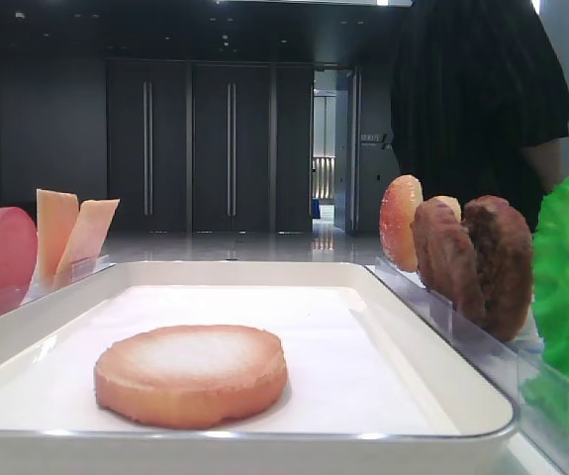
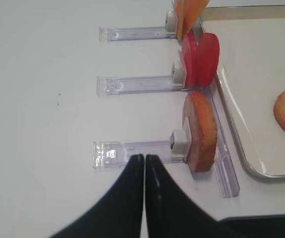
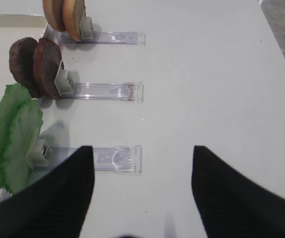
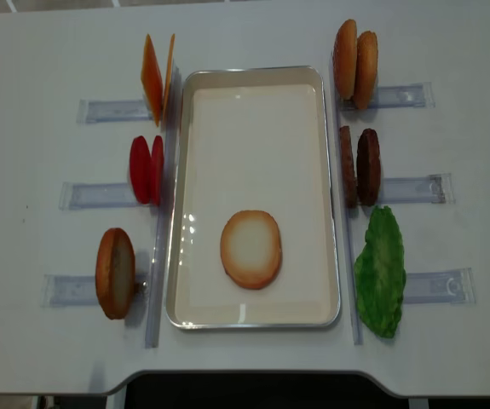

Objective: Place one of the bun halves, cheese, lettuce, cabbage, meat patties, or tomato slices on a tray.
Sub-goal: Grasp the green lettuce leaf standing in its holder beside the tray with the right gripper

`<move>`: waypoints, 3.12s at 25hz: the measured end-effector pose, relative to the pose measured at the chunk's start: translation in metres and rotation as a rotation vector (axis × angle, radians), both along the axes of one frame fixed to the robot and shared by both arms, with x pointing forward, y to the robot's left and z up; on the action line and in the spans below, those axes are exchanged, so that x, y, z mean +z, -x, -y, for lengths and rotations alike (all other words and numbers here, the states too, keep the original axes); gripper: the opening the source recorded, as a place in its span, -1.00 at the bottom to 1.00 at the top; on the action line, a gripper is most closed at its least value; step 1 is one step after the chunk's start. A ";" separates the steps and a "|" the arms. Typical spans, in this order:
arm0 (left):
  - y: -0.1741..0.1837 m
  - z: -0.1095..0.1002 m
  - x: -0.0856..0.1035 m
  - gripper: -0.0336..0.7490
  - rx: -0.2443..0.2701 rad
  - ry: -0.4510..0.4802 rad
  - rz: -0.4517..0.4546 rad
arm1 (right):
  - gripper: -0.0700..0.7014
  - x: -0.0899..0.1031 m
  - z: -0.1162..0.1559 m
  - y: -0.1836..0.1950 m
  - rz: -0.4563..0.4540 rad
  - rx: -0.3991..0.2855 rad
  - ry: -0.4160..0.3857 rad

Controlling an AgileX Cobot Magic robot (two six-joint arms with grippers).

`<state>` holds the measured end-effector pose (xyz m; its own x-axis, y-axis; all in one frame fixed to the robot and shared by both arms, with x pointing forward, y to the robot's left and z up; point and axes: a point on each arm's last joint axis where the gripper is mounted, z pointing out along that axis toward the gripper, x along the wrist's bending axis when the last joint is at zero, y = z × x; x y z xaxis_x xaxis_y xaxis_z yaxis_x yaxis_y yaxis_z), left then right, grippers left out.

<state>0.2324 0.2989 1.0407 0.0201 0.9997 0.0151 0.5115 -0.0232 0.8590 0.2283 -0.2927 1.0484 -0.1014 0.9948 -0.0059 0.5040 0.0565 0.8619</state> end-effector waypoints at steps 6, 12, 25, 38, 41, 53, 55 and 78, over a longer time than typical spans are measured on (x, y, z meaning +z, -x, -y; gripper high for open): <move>0.000 0.000 0.000 -0.93 0.000 0.000 0.000 | 0.26 0.000 0.000 0.000 0.000 0.000 0.001; 0.000 0.000 0.000 -0.93 0.000 0.000 0.000 | 0.26 0.001 0.000 -0.004 -0.026 0.001 0.000; 0.000 0.000 0.000 -0.93 0.000 0.000 0.000 | 0.26 0.020 -0.006 -0.111 -0.513 0.050 0.002; 0.000 0.000 0.000 -0.93 0.000 -0.001 0.000 | 0.26 0.034 -0.008 -0.198 -0.656 0.061 0.008; 0.000 0.000 0.000 -0.93 0.000 -0.001 0.000 | 0.26 0.039 -0.008 -0.197 -0.675 0.054 -0.006; 0.000 0.000 0.000 -0.93 0.000 -0.001 0.000 | 0.26 0.052 -0.041 -0.193 -0.722 0.107 -0.157; 0.000 0.000 0.000 -0.93 0.000 -0.001 0.001 | 0.26 0.049 -0.054 -0.193 -0.744 0.125 -0.153; 0.000 0.000 0.000 -0.93 0.001 -0.001 0.001 | 0.26 0.013 -0.119 -0.206 -0.852 0.092 -0.048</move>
